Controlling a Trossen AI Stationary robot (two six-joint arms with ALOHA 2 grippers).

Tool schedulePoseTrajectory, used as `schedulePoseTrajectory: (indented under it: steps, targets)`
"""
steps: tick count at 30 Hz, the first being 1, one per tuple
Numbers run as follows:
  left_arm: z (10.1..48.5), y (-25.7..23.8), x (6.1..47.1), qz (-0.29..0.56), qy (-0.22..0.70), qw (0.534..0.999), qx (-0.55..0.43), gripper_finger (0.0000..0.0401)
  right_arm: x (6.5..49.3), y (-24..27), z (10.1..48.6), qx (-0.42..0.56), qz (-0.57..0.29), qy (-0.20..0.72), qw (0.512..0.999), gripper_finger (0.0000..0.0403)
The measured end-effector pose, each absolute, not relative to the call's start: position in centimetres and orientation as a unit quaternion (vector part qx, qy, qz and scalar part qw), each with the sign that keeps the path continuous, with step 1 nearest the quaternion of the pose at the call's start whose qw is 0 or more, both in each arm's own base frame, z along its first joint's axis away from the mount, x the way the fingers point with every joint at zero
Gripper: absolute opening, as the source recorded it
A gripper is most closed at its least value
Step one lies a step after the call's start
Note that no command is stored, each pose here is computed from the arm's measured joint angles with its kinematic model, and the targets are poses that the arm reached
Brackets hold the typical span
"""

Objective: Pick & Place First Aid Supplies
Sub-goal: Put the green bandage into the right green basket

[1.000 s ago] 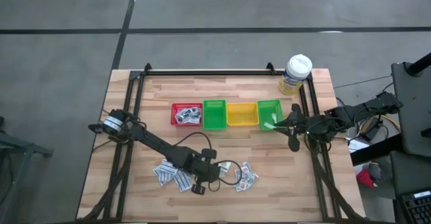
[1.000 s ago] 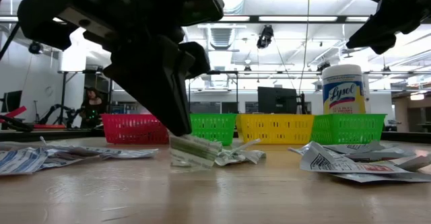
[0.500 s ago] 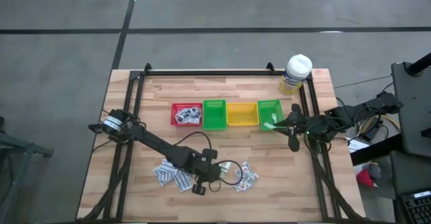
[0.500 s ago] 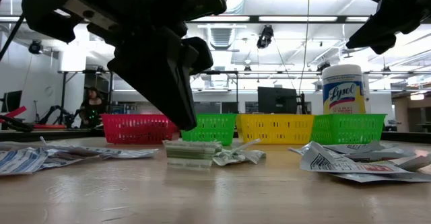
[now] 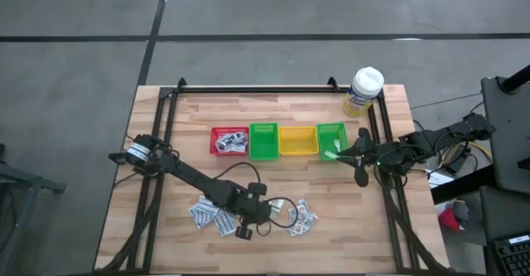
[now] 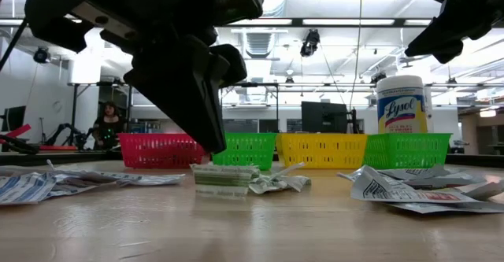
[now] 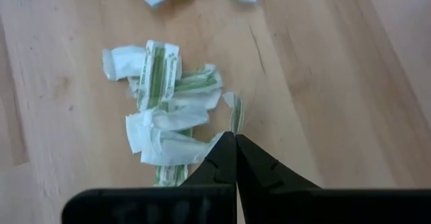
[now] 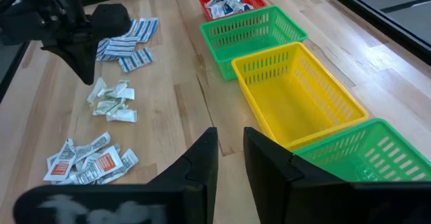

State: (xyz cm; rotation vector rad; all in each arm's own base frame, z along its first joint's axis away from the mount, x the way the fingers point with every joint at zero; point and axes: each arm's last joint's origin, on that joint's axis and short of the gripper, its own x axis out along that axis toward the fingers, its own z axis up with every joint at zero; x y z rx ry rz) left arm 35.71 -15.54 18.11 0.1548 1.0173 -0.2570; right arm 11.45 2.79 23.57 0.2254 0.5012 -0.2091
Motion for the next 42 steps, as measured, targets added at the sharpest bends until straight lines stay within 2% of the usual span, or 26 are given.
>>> schedulePoseTrajectory:
  steps: [16,29,42]
  targets:
    - [19.4,-15.3,35.3,-0.121,0.479,0.868,0.058,0.0002,11.5,2.8,23.6,0.114,-0.104,0.247,0.957,0.0084]
    - [18.9,-15.4,35.4,-0.113,0.483,0.867,0.045,0.0101,11.5,2.8,23.6,0.115,-0.104,0.247,0.957,0.0066]
    - [17.8,-15.3,35.3,-0.116,0.465,0.877,0.043,0.011,11.5,2.8,23.6,0.115,-0.104,0.246,0.957,0.008]
